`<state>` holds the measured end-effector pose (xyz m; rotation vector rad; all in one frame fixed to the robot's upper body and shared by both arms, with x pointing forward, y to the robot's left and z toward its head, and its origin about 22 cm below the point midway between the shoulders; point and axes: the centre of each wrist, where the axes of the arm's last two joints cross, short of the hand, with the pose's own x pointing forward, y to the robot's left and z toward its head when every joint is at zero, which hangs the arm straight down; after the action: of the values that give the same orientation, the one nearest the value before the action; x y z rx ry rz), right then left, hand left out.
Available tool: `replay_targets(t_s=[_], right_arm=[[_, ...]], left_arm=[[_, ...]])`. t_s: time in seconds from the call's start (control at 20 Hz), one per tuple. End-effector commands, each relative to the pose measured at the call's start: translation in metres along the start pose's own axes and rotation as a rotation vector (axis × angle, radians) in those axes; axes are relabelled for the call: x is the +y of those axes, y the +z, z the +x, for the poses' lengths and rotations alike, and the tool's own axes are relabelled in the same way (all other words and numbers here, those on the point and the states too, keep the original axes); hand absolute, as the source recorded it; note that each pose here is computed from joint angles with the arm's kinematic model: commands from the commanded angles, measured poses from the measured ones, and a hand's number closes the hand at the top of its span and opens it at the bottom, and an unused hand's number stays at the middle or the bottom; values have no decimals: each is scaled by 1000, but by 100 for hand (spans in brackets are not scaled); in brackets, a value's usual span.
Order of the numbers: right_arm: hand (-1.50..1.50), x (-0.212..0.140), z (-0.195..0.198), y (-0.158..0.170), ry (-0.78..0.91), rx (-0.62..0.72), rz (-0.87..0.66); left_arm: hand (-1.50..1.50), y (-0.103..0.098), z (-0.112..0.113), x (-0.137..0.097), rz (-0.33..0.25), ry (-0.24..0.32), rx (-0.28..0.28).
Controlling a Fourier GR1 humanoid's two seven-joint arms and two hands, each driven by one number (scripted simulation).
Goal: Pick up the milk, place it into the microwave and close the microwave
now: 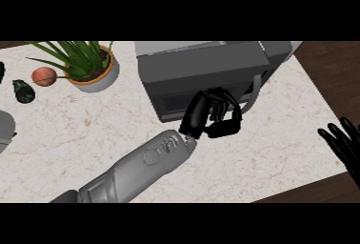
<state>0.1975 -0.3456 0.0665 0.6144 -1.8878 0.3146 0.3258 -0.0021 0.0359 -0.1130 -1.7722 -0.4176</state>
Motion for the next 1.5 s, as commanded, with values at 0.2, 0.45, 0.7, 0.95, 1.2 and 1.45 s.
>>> replay_targets(t_s=[0.2,0.45,0.7,0.95,1.2,1.45], right_arm=[[-150,-3,14,-6,8,-2,16],[-150,-5,22,-8,11,-24,4],[-150,-5,25,-9,7,-26,11],[-150,-7,26,-10,-10,-44,19],[-150,-3,30,-13,-19,-40,66],[-150,-2,38,-18,-26,-59,110]], left_arm=[[150,-25,5,17,93,52,10],[150,-33,10,20,104,99,-1],[150,-30,0,26,120,156,27],[150,-27,-6,28,182,188,56],[150,-31,-2,28,214,165,-1],[150,-29,-6,28,226,174,-9]])
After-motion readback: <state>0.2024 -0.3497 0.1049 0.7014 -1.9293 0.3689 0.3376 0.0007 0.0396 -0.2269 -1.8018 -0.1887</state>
